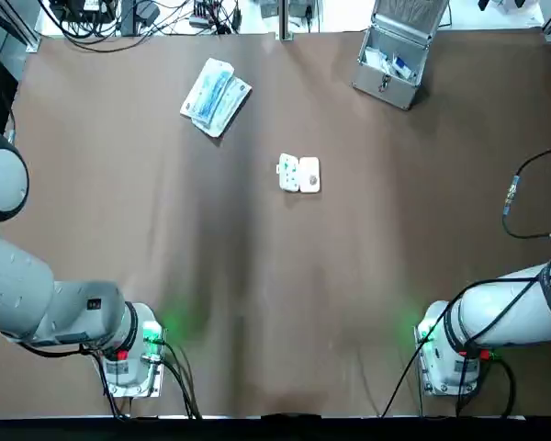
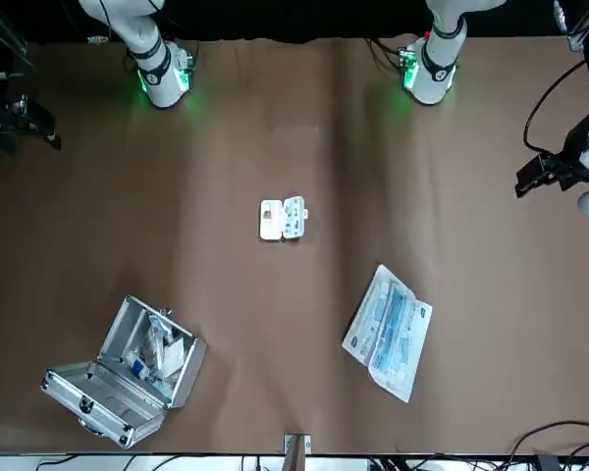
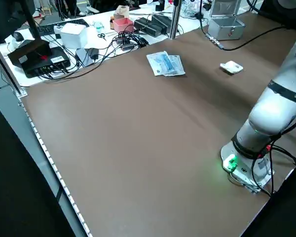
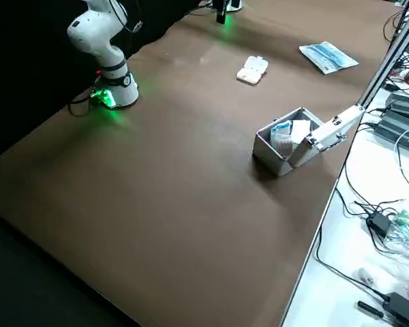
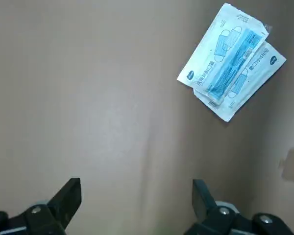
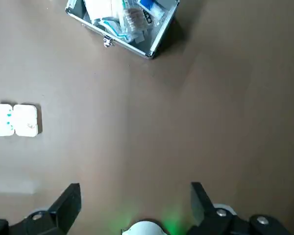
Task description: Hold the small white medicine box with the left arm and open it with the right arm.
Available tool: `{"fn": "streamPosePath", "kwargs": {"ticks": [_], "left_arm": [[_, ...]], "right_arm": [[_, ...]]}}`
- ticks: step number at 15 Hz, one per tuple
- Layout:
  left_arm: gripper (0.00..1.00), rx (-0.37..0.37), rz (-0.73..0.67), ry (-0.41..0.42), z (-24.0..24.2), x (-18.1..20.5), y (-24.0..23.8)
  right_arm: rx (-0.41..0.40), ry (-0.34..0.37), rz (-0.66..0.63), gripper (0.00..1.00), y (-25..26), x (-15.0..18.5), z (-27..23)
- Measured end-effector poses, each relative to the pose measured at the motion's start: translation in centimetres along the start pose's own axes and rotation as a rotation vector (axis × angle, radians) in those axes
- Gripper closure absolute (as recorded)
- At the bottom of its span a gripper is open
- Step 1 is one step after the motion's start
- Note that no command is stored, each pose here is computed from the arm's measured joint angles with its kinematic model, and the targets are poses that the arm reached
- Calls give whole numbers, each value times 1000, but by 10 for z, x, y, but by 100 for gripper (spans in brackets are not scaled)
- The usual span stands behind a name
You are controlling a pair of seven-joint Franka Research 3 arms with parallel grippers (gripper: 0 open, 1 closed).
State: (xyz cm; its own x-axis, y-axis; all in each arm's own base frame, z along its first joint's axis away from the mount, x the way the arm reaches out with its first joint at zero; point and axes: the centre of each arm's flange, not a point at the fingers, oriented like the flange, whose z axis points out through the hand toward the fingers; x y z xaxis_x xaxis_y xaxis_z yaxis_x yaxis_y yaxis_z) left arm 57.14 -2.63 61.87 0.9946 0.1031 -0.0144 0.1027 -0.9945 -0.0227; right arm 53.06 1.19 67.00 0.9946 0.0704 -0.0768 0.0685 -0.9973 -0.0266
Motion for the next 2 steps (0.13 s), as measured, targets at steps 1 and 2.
{"fn": "streamPosePath", "kwargs": {"ticks": [1,2], "left_arm": [[0,0,0,1,0,0,0],[0,0,0,1,0,0,0]], "right_arm": [[0,4,0,1,0,0,0],[0,7,0,1,0,1,-1]]}}
